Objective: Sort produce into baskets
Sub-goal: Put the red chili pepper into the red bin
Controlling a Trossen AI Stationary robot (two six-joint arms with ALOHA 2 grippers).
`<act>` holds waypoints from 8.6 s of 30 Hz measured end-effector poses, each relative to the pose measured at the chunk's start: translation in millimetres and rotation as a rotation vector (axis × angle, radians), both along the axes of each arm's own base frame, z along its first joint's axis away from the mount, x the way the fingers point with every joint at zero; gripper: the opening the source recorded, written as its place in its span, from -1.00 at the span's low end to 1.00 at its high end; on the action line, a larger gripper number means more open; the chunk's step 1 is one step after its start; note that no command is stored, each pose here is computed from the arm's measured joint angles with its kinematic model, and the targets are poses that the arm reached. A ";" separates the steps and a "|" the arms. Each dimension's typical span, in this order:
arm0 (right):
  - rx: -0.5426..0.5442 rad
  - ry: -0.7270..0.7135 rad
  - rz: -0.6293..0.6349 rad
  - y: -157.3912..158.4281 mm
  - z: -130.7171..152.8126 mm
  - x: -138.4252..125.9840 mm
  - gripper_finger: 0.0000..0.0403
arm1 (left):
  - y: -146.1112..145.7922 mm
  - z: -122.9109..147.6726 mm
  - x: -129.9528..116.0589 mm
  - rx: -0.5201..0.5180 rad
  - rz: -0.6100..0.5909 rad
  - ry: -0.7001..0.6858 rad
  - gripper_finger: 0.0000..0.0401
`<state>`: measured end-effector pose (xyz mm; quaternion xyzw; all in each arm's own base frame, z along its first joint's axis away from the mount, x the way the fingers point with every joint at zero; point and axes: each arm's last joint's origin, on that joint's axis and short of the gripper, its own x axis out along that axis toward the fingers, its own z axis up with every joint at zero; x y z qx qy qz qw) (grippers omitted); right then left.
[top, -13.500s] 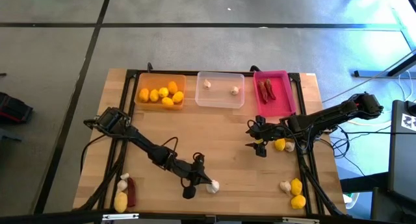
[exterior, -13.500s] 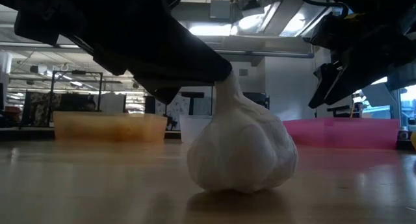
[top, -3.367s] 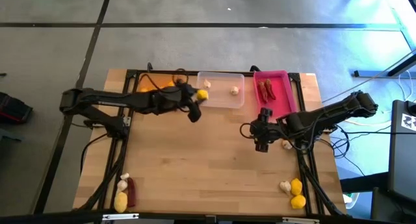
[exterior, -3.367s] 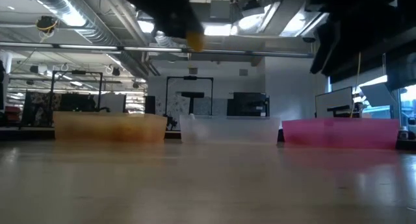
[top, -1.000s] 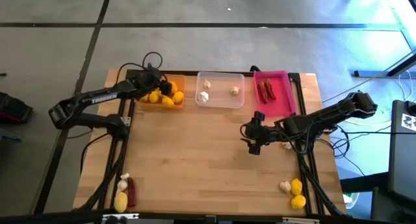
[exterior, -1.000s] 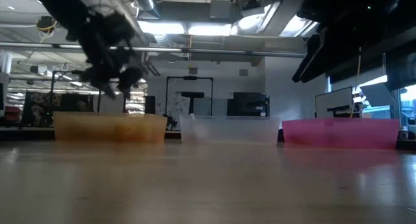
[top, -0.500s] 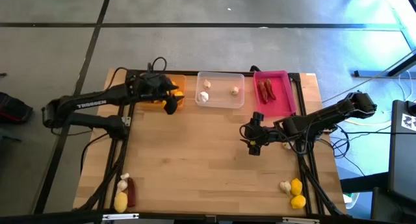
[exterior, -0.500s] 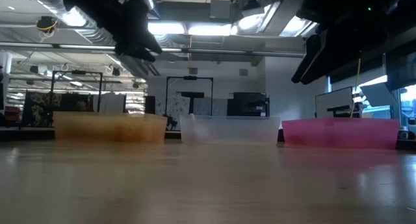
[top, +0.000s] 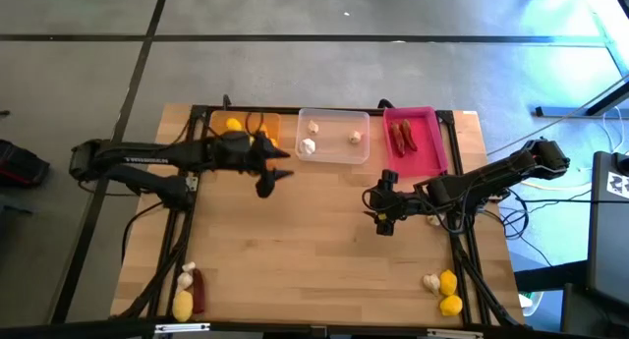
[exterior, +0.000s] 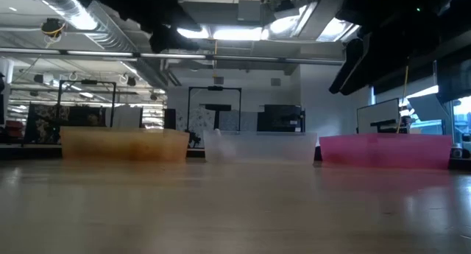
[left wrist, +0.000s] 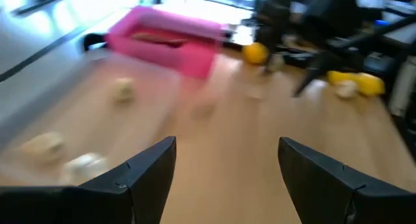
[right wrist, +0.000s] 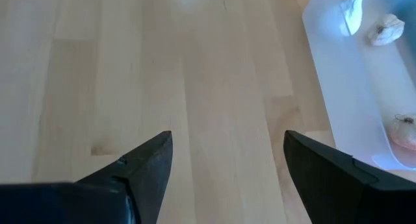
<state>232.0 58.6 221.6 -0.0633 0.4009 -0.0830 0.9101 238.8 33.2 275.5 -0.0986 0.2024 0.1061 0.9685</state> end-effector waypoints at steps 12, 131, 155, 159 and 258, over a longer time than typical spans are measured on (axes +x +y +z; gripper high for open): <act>0.074 0.018 0.062 2.8 -0.3 -0.1 0.42 | -83.4 -0.7 35.4 0.004 -0.115 0.090 0.32; 0.103 0.016 0.129 5.1 0.8 1.2 0.42 | -221.1 -99.3 10.2 -0.387 0.338 0.719 -0.40; 0.138 -0.094 0.139 7.7 8.3 8.8 0.42 | -174.7 -46.4 101.4 0.152 0.065 0.171 -0.40; 0.143 -0.126 0.144 8.3 10.7 10.8 0.42 | -166.3 -34.9 113.9 0.216 0.040 0.068 -0.40; 0.102 0.164 -0.973 -231.7 -1.8 -94.7 -0.40 | -131.6 -79.6 141.2 0.132 0.220 0.128 0.11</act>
